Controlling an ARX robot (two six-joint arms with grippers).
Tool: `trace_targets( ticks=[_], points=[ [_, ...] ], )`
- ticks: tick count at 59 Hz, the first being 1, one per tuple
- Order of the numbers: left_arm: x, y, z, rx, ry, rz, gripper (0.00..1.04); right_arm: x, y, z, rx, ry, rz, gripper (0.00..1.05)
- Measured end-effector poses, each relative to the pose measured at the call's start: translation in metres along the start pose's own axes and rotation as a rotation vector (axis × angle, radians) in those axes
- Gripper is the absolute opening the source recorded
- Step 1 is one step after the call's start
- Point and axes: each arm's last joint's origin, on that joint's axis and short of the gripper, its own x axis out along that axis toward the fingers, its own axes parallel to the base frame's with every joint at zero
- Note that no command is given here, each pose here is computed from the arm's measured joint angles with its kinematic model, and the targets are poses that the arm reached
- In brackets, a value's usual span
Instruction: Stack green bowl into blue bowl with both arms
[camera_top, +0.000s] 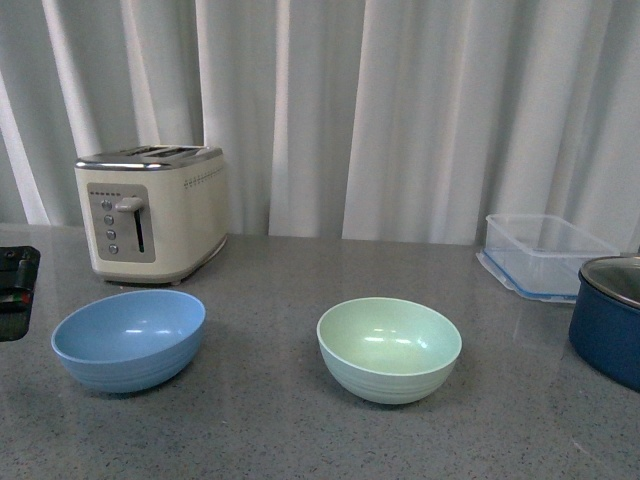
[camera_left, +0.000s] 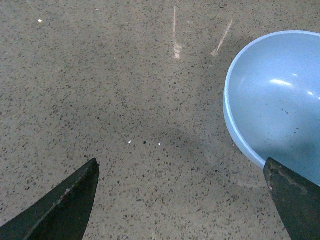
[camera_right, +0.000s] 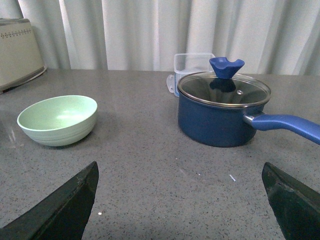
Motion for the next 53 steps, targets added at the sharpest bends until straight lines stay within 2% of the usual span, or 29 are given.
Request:
trace_targets(
  ticks=[25,53],
  points=[
    [0.049,-0.019,0.013,0.012,0.011,0.003,0.98,0.000,0.000,0.000,0.000,0.000,0.000,0.95],
    [0.071,-0.039,0.006,0.018,0.049,-0.009,0.98,0.000,0.000,0.000,0.000,0.000,0.000,0.95]
  ],
)
